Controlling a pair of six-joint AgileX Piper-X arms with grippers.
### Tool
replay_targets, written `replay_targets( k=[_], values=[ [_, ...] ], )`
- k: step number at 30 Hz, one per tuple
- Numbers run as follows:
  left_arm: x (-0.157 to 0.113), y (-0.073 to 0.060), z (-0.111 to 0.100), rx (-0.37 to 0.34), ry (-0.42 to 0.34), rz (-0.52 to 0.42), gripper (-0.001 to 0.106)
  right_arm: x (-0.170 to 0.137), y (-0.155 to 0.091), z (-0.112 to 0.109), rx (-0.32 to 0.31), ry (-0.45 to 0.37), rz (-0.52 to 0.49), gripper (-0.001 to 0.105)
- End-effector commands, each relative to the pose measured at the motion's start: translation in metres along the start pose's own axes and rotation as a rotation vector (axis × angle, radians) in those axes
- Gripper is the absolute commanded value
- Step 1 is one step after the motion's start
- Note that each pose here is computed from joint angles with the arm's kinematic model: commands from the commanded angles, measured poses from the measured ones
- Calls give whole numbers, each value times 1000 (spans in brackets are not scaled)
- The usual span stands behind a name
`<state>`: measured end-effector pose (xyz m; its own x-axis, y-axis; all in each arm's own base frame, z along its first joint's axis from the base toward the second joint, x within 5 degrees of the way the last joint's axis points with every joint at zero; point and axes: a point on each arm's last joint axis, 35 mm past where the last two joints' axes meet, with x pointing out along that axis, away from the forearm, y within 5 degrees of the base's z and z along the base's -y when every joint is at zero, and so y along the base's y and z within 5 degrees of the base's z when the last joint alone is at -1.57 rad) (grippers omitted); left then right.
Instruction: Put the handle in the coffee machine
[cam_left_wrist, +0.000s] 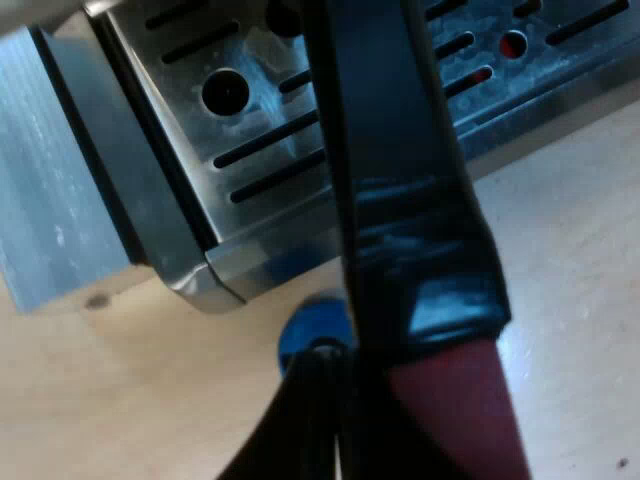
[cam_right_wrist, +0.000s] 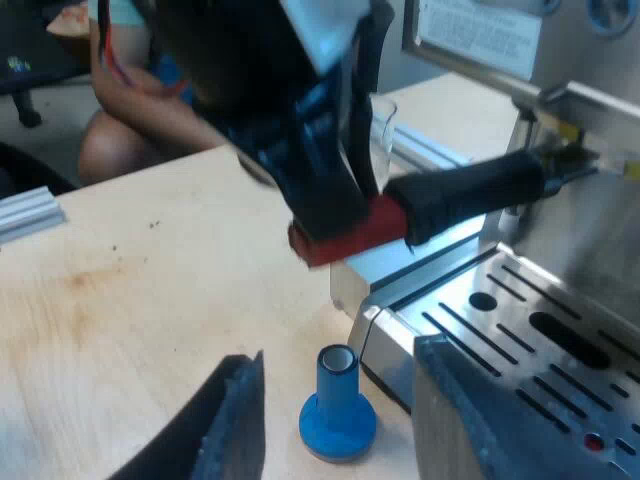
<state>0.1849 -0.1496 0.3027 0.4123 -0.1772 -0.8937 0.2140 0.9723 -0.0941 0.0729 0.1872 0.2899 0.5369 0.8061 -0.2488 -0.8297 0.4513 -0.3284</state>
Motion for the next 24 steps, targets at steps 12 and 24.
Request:
replay_targets(
  k=[12,24],
  values=[
    [4,-50,2,-86,1,-336,0,-20,-4,0,-45,19,19,39],
    [5,-47,-2,-36,17,-290,0,-19,-4,-1,-46,24,21,39]
  ],
)
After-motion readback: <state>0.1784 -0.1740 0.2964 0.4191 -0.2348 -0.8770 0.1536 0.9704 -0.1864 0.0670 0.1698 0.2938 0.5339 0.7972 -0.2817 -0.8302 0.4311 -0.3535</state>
